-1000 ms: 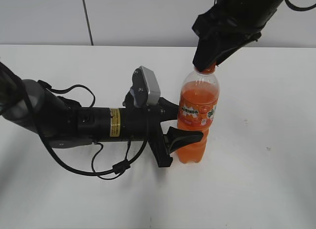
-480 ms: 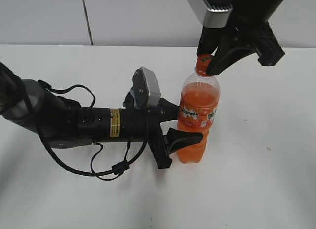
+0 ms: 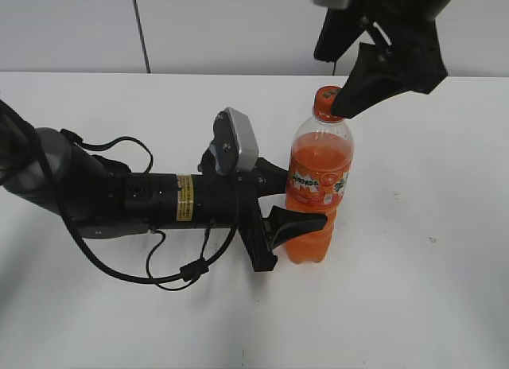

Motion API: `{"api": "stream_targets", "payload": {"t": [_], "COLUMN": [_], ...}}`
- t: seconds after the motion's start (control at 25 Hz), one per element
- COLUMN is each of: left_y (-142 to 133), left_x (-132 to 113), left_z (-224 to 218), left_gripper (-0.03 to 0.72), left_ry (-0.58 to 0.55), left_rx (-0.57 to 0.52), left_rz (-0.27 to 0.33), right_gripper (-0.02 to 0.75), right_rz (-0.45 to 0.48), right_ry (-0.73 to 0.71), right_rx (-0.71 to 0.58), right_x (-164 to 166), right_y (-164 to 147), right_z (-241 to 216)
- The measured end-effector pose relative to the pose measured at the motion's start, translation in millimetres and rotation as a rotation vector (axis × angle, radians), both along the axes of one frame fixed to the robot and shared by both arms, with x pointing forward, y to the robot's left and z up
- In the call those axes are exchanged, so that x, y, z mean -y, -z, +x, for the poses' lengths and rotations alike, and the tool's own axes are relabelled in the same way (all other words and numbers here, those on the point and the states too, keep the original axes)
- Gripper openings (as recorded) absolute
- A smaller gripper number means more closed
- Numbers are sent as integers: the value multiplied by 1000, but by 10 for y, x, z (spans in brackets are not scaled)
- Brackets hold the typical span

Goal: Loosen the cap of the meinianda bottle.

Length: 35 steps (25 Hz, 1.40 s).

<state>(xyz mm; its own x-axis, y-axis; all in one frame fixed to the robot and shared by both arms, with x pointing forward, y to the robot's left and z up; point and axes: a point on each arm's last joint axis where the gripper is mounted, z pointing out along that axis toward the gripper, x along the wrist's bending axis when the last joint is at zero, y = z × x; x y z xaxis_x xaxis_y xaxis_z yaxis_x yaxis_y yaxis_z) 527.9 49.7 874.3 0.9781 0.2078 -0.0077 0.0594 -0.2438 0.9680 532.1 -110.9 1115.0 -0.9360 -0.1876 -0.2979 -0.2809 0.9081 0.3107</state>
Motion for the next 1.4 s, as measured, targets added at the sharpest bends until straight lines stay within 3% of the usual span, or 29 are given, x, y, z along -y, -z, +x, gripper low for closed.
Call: {"api": "stream_targets", "payload": {"t": [0.08,0.2,0.4,0.56,0.8,1.08,1.16,1.28,1.4], "left_y": [0,0,0,0,0,-1,-1,-1,0], "left_x": [0,0,0,0,0,0,0,0,0], "left_z": [0,0,0,0,0,1,1,1,0], "left_gripper": [403,403,403,403,403,403,403,403,403], "left_ry": [0,0,0,0,0,-2,-3,-3,-1], "left_rx": [0,0,-1,-1,-1,-3,-3,-3,-2], "left_rz": [0,0,0,0,0,-1,-1,-1,-1], "right_gripper": [602,568,518,512,491,293,279,278,276], "right_rz": [36,100,269,276,233,212,204,164,70], "right_ry": [86,289,1008,1171,1209,1198,1154,954,507], "right_rx": [-19,-97,-390,-467,-501,-516,-501,-431,-264], "right_x": [28,66,89,57,-1,-32,-34,-38,-38], "right_y": [-93,-195,-210,-102,84,166,165,164,166], "right_z": [-58,-134,-142,-76,29,67,66,63,59]}}
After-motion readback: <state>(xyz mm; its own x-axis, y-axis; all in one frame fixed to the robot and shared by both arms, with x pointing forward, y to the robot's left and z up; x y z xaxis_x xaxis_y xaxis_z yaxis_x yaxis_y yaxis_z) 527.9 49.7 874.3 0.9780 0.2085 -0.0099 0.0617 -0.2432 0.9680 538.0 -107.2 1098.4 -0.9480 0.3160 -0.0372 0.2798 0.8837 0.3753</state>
